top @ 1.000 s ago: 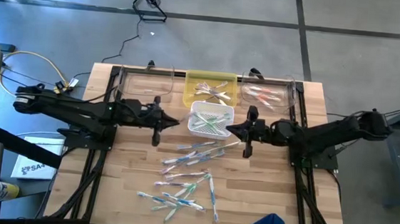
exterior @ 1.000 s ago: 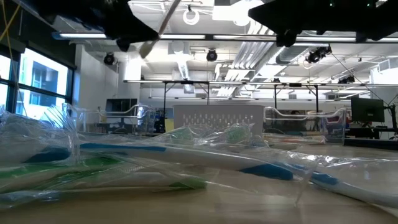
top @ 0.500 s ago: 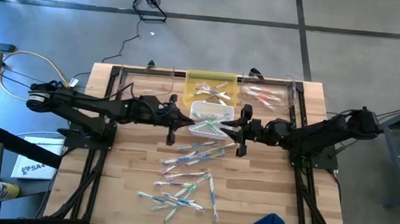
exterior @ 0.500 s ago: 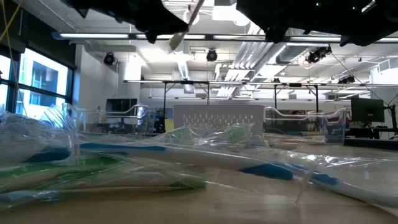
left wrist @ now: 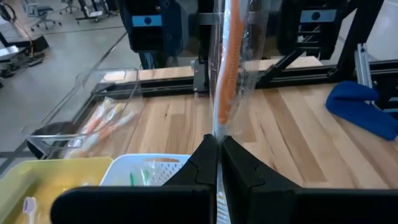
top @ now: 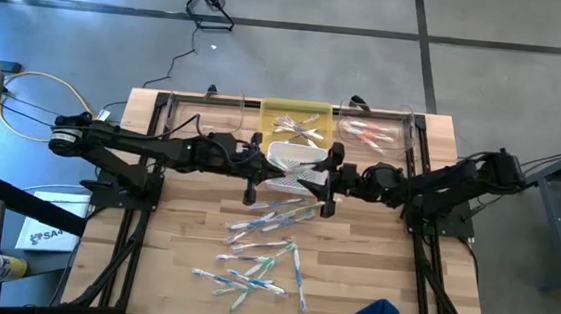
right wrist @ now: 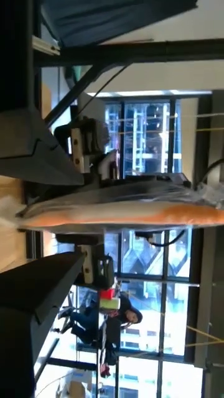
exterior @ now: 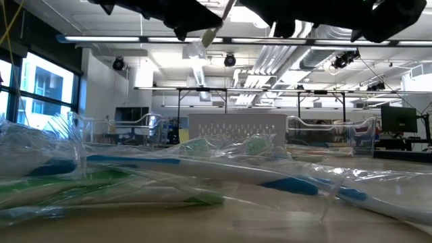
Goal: Pick & Place Toothbrushes
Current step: Put the orange toothbrush into the right transparent bin
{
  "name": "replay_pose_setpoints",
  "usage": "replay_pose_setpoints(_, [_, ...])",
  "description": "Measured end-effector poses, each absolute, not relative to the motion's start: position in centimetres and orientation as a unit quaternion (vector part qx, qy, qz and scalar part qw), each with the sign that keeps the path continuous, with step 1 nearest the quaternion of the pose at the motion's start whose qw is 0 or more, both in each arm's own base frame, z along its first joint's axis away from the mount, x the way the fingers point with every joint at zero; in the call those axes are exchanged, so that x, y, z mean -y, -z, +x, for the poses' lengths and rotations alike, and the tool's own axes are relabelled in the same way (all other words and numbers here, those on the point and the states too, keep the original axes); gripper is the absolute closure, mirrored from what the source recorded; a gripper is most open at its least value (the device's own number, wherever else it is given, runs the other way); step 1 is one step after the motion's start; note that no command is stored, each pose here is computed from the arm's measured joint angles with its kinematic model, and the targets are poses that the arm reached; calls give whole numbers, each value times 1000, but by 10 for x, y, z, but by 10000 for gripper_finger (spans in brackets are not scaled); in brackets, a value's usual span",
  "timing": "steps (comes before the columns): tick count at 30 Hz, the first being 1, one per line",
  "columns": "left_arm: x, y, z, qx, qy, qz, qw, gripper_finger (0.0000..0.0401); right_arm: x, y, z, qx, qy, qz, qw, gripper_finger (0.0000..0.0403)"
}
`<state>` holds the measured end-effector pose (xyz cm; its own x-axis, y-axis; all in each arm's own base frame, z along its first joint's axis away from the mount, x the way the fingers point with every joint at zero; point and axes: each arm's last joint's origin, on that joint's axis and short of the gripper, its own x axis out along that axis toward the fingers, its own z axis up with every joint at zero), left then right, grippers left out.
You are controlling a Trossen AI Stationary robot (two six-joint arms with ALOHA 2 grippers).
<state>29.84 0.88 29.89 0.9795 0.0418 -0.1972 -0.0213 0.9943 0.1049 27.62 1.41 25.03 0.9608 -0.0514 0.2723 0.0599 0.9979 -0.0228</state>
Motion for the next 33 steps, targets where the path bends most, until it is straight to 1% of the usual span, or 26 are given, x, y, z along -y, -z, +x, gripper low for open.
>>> replay_pose_setpoints(10, [-9, -300, 299, -95, -17, 51, 994, 400, -15, -261, 285, 153, 21, -15, 988, 222])
replay_pose_setpoints(12, [-9, -300, 299, -94, -17, 51, 994, 400, -15, -262, 286, 150, 21, -15, 988, 228])
replay_pose_setpoints(15, [-9, -300, 299, -94, -17, 54, 994, 400, -15, -262, 287, 145, 22, -16, 989, 255])
replay_pose_setpoints(22, [-9, -300, 299, -95, -16, 62, 993, 400, -15, -262, 287, 144, 22, -17, 989, 352])
replay_pose_setpoints(25, [-9, -300, 299, -95, -16, 61, 993, 401, -15, -262, 287, 143, 22, -20, 989, 380])
replay_pose_setpoints(33, [-9, -300, 299, -96, -16, 67, 993, 399, -15, -261, 288, 140, 25, -28, 989, 385])
